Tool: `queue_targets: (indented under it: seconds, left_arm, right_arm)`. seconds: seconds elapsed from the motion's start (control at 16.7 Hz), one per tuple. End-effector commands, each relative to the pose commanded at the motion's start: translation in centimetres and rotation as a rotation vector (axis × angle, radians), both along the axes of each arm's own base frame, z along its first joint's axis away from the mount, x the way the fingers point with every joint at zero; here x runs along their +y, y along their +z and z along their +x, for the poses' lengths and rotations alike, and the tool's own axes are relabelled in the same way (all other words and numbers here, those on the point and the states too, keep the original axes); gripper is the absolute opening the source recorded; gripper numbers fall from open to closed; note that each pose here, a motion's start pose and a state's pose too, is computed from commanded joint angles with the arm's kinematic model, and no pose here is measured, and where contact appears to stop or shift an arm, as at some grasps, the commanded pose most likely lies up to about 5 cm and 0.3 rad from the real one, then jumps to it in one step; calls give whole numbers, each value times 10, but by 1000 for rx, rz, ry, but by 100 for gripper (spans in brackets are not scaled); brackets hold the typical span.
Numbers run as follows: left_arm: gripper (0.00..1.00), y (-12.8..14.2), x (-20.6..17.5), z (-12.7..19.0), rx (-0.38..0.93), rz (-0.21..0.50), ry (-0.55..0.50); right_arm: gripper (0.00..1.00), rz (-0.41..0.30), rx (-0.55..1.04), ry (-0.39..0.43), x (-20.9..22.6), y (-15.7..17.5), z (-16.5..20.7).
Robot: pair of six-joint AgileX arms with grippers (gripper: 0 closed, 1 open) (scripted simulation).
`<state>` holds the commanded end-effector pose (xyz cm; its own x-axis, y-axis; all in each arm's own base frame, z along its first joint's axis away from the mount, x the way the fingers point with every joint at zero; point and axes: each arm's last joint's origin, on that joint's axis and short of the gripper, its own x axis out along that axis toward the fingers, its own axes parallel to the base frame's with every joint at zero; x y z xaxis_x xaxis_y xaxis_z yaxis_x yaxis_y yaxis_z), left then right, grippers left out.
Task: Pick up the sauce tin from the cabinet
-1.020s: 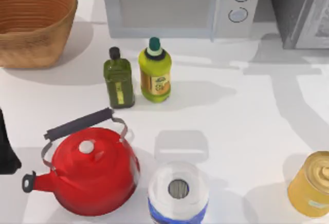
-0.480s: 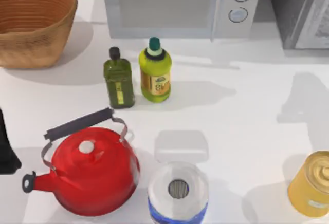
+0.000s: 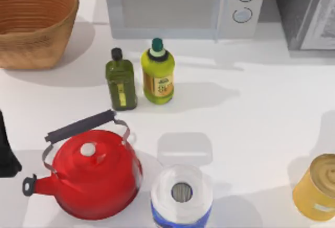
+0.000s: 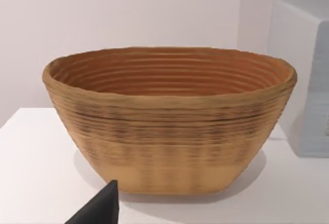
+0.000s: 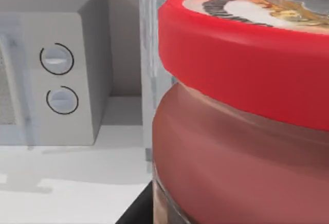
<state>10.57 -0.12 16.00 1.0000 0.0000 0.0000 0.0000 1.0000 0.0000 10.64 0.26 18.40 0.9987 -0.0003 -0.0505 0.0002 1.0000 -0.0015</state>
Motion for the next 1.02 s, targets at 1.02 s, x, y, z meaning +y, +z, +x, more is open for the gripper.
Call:
queue_targets:
  seconds: [1.02]
  left_arm:
    - [100,0,0,0,0,0,0]
  right_arm:
    - [0,1,-109,120,-2,18,17]
